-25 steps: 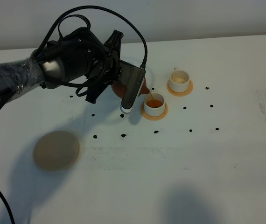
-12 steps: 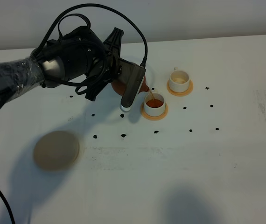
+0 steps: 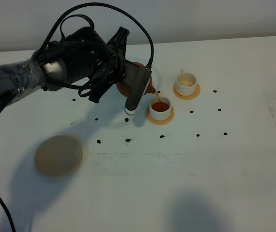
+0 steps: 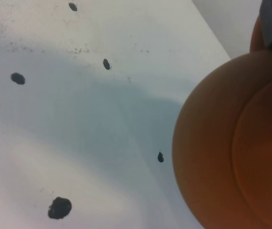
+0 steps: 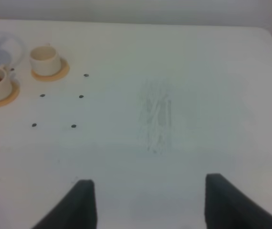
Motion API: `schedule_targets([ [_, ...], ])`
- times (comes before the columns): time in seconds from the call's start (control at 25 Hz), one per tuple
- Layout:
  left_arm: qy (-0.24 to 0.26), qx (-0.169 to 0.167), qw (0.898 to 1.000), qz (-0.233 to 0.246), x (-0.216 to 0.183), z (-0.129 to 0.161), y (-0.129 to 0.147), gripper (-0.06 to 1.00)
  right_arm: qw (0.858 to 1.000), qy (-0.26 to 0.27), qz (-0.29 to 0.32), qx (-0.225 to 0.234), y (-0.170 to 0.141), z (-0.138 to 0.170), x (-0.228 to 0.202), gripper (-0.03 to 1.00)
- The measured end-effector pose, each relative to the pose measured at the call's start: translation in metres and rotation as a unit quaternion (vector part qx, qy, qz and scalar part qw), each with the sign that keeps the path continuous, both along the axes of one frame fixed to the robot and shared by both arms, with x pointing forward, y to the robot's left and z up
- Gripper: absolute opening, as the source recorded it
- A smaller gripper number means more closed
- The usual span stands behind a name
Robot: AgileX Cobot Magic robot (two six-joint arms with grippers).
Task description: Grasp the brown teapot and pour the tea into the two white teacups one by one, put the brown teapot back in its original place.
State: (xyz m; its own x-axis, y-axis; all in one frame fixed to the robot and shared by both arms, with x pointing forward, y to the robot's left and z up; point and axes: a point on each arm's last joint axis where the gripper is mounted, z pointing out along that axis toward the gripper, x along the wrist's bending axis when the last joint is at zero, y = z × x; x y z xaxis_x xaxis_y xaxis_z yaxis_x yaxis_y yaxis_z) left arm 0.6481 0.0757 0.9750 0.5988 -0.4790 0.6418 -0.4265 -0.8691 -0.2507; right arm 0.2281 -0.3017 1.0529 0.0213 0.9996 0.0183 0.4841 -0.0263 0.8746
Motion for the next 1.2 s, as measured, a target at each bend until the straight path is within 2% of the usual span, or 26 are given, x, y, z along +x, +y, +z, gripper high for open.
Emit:
schedule_targets([
  [0.52, -0.014, 0.018, 0.999, -0.025, 0.0012, 0.0013, -0.0008, 0.12, 1.0, 0.0, 0.0, 0.0, 0.0, 0.0, 0.0, 0.48],
  [1.2, -0.027, 0.022, 0.999, -0.038, 0.0026, 0.003, -0.002, 0.12, 1.0, 0.0, 0.0, 0.0, 0.0, 0.0, 0.0, 0.48],
])
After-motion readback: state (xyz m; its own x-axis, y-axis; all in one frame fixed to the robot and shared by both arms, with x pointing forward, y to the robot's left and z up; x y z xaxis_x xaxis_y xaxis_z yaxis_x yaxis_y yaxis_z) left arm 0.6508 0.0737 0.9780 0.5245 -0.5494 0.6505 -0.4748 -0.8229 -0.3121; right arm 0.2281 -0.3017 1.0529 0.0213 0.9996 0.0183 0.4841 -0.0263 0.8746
